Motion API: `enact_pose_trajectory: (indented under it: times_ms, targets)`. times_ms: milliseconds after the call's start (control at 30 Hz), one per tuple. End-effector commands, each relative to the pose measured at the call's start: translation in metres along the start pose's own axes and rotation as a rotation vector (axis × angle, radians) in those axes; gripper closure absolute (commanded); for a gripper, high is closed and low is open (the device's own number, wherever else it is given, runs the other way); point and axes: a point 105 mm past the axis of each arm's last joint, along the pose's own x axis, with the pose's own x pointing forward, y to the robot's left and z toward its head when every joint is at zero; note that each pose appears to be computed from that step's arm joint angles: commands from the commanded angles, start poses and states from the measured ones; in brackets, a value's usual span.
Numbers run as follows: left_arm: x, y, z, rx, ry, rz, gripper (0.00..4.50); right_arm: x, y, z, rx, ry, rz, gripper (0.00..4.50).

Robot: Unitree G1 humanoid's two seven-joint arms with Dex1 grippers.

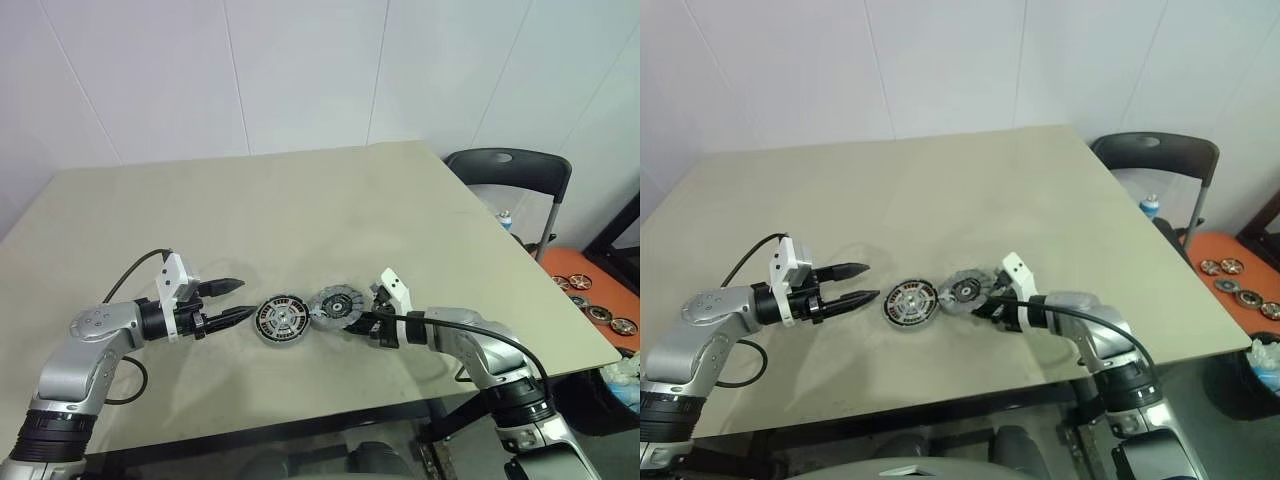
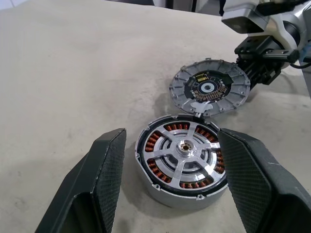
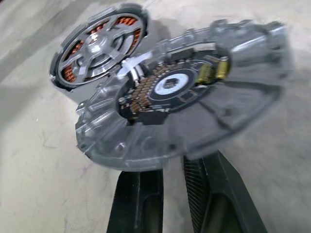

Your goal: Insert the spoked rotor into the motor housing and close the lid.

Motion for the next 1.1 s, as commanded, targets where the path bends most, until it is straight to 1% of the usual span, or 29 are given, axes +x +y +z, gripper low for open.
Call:
enact_pose_trajectory:
  times_ms: [33,267,400,600,633,867,967,1100]
  targets:
    - [-0.004,0.005,0.013,0.044,-0.027,0.021,1.31,0.004,0.002,0.019,-0.073,-0.028,0.019,3.80]
    - [-0.001,0.004,0.013,0.043,-0.033,0.023,1.31,0.012,0.004,0.029,-0.111,-0.051,0.035,3.80]
    - [-0.001,0.005,0.012,0.043,-0.031,0.027,1.31,0.013,0.006,0.041,-0.120,-0.093,0.041,3.80]
    - [0.000,0.007,0.012,0.044,-0.031,0.028,1.31,0.017,0.008,0.047,-0.144,-0.098,0.051,3.80]
    - [0.000,0.007,0.012,0.044,-0.031,0.029,1.31,0.019,0.008,0.049,-0.172,-0.098,0.048,3.80]
    - [0.001,0.008,0.012,0.044,-0.033,0.031,1.31,0.028,0.025,0.086,-0.221,-0.174,0.111,3.80]
    - [0.001,0.008,0.012,0.044,-0.032,0.032,1.31,0.036,0.030,0.089,-0.250,-0.154,0.146,3.80]
    - [0.001,0.007,0.013,0.045,-0.034,0.033,1.31,0.042,0.026,0.086,-0.278,-0.120,0.149,3.80]
